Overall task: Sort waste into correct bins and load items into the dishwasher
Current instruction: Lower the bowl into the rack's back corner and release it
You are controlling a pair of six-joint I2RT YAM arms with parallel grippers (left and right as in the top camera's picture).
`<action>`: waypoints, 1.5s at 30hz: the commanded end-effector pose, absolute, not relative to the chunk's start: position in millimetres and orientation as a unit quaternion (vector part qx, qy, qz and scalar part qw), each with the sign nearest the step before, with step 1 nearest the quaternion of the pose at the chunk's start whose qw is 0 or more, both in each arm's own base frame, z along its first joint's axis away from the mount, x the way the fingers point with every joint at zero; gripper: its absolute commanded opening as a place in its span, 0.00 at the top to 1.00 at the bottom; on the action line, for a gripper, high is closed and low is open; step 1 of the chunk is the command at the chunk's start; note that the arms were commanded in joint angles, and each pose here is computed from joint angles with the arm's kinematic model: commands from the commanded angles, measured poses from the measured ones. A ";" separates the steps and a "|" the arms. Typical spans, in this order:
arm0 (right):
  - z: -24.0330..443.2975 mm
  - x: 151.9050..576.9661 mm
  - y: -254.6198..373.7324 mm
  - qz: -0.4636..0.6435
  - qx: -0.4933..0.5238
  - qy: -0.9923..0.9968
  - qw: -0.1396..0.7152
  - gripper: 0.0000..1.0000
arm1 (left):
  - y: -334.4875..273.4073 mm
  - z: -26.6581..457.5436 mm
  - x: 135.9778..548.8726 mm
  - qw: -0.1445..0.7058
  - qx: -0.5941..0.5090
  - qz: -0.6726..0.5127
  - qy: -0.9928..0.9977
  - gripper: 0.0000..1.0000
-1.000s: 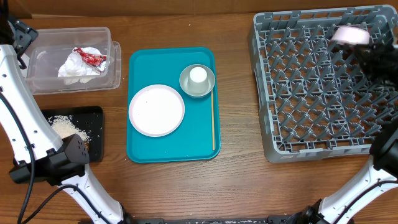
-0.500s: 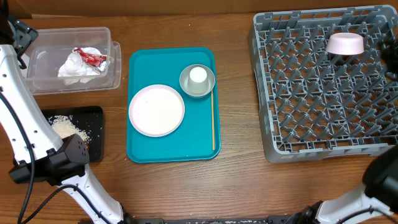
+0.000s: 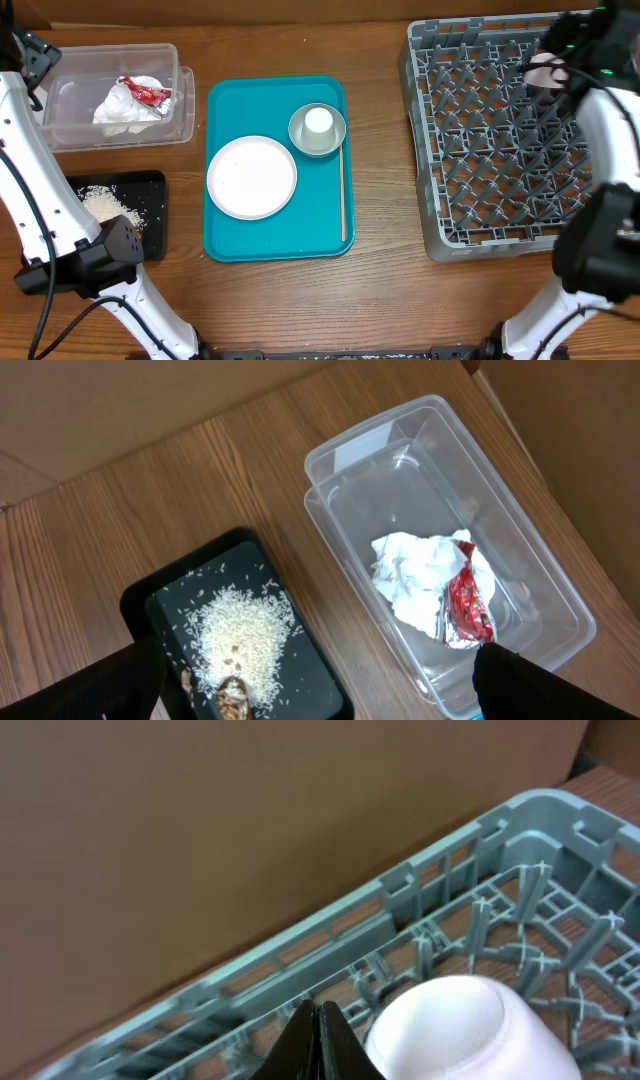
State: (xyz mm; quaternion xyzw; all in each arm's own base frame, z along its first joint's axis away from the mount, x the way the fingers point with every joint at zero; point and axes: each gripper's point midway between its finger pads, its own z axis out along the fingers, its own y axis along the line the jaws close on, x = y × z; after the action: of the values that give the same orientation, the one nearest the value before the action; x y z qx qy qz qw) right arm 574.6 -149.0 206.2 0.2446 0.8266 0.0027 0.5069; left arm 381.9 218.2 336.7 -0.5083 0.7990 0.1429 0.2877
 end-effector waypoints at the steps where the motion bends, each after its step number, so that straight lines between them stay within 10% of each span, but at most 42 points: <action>1: 176.6 573.9 -180.2 -0.080 0.274 0.823 0.491 0.96 | 220.0 338.2 381.0 0.290 -0.509 0.149 0.797 0.00; 18: 116.6 543.4 -232.1 -0.147 0.295 0.851 0.409 0.96 | 220.2 338.2 380.9 0.290 -0.509 0.149 0.797 0.00; 27: 223.7 532.5 -203.3 -0.084 0.321 0.809 0.485 0.94 | 220.2 338.2 380.9 0.290 -0.509 0.149 0.797 0.00; 31: 288.9 522.7 -134.5 0.049 0.238 0.820 0.517 0.69 | 220.0 338.2 381.0 0.290 -0.509 0.149 0.797 0.00; 33: 315.4 510.7 -92.1 0.134 0.182 0.825 0.519 0.00 | 219.7 338.2 381.2 0.290 -0.509 0.149 0.797 0.00; 45: 318.1 450.9 100.6 0.359 -0.005 0.853 0.378 0.00 | 219.6 338.2 381.2 0.290 -0.509 0.148 0.797 0.00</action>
State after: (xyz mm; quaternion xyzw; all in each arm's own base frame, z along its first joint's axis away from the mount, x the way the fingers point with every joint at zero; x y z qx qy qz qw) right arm 460.4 51.2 335.8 0.0315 0.8414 0.3286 0.4278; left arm 382.0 218.1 336.6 -0.5082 0.7992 0.1429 0.2875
